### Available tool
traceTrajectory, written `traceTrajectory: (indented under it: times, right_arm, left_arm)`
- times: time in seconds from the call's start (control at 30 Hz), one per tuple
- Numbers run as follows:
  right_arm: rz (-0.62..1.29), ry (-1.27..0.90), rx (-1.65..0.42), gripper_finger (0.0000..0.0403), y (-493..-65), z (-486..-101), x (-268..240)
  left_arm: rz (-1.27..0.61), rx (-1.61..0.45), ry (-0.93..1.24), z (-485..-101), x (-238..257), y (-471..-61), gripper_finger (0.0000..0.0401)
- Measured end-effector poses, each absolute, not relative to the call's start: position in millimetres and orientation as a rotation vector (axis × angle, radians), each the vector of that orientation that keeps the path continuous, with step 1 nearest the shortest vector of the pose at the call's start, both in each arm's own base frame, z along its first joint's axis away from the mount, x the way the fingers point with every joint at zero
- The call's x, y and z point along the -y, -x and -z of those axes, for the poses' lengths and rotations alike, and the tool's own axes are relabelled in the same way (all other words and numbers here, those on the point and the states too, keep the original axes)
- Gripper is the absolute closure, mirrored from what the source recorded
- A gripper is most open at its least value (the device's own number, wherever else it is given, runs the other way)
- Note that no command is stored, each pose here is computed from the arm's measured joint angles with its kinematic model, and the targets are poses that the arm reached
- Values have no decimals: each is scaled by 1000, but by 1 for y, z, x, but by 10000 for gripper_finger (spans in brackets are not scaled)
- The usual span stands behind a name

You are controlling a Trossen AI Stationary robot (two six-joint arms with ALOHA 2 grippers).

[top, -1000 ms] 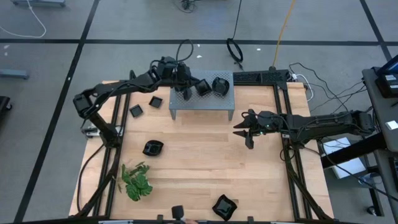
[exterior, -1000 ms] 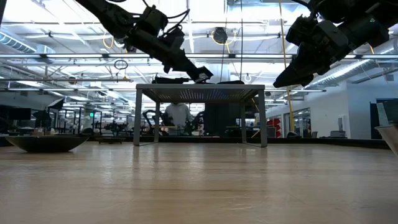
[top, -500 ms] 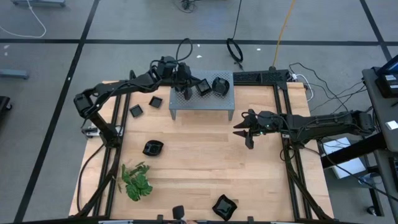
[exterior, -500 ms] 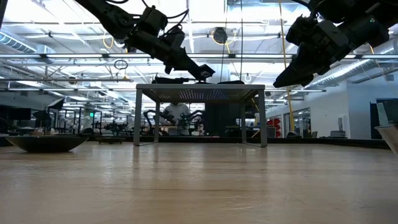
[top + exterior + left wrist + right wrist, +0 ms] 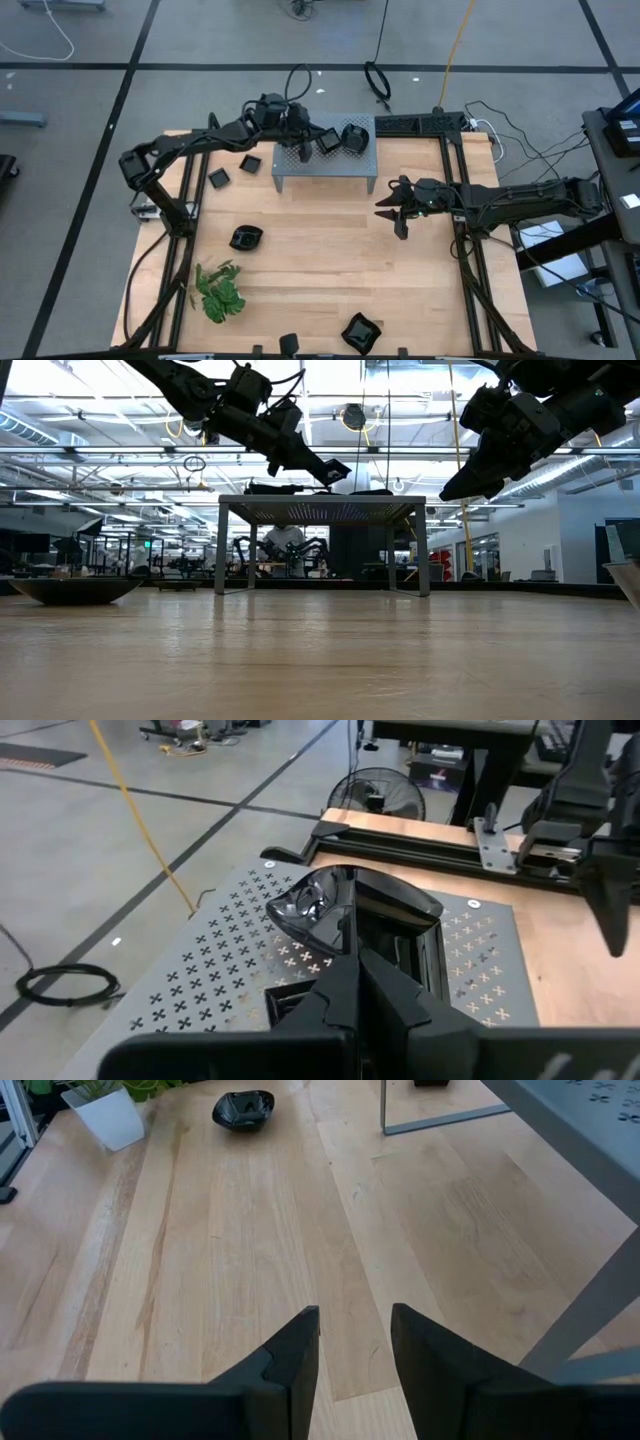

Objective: Pick & Place Mini shaped plates
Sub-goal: Stack the black square plate on top of the black square plates on the shelf, then stack the black distorted square plate on top of the black distorted square plates on the shelf

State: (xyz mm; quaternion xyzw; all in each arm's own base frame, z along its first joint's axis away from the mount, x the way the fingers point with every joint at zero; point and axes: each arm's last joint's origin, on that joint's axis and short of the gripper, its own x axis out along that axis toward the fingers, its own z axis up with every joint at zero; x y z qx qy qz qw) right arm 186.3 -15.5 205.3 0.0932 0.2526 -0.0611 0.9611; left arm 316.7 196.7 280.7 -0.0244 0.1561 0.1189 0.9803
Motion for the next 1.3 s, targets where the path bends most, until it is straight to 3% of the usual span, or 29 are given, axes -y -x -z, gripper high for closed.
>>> traceTrajectory:
  times: [0.2, 0.5, 0.93, 1.1, 1.3]
  right_arm:
    - [124, -189, -512, 287, -186, -205, 15]
    - [124, -189, -512, 287, -186, -205, 15]
    - [124, -189, -512, 287, -186, -205, 15]
    - [124, -189, -512, 287, -186, -205, 15]
    - [124, -189, -512, 287, -186, -205, 16]
  left_arm:
    - [-263, -334, 51, -279, -197, -316, 381]
    - [-279, -357, 50, -277, -197, -315, 387]
    - [-319, -338, -135, -282, -197, -318, 245]
    - [-307, -317, -60, -283, -189, -323, 219]
    - [-251, -313, -11, -282, -168, -334, 215]
